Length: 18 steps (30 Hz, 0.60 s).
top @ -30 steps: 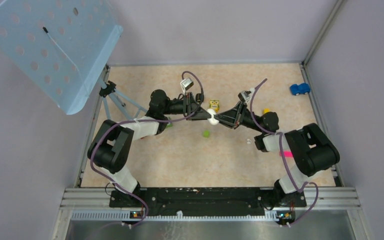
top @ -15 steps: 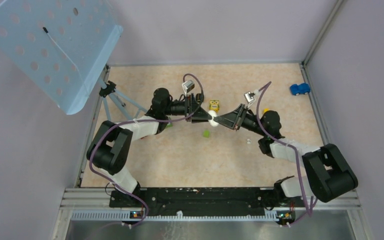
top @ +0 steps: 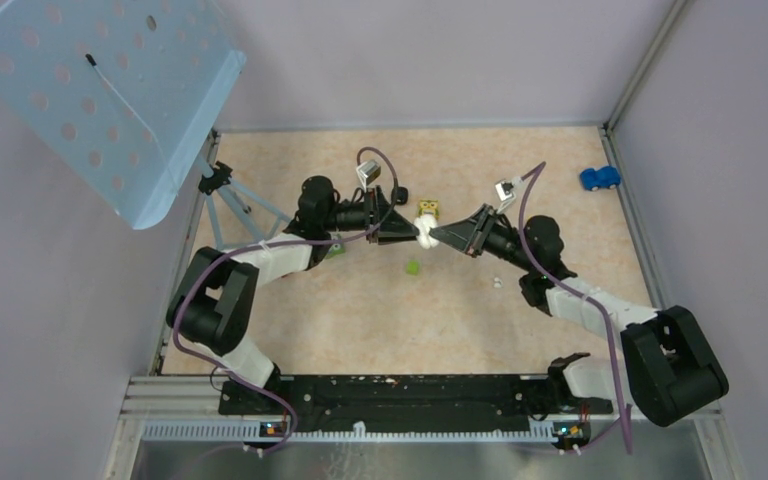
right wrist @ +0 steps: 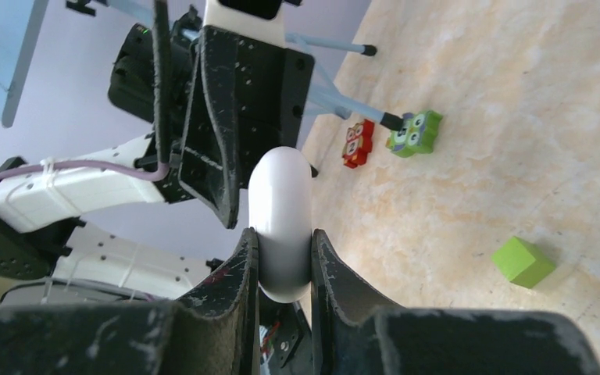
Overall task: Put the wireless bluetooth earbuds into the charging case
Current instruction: Open the charging case.
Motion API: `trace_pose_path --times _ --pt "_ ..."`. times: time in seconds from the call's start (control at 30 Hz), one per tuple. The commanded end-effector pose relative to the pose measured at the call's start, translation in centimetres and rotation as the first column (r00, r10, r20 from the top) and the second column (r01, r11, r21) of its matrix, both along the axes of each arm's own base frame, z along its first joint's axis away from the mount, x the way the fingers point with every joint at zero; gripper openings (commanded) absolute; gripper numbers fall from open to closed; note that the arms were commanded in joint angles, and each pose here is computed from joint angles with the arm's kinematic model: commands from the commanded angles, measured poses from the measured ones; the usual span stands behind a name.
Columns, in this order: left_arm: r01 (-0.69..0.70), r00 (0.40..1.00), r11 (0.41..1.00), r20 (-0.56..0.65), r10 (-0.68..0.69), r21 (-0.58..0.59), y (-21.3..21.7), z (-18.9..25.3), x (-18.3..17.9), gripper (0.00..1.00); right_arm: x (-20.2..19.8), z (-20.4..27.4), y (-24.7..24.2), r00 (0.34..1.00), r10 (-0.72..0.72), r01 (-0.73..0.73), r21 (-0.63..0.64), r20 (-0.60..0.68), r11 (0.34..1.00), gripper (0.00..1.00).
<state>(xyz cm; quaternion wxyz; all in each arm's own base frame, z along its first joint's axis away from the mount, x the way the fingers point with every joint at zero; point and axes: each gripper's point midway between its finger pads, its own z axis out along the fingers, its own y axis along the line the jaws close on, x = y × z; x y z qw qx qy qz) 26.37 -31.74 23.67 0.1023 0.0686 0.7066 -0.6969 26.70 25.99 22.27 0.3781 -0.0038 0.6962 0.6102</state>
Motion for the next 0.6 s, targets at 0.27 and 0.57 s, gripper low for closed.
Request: trace_pose_path --times 0.27,0.57 --pt "0.037 0.989 0.997 0.146 -0.027 -0.07 0.2 3.7 -1.4 0.36 1.8 -4.2 -1.0 0.983 -0.129 0.111 -0.135 -0.134 0.985 0.0" --pt "0.007 0.978 0.998 0.207 -0.019 0.059 0.0 2.8 0.0 0.4 1.6 -4.3 -1.0 0.974 -0.128 0.105 -0.129 -0.185 0.986 0.0"
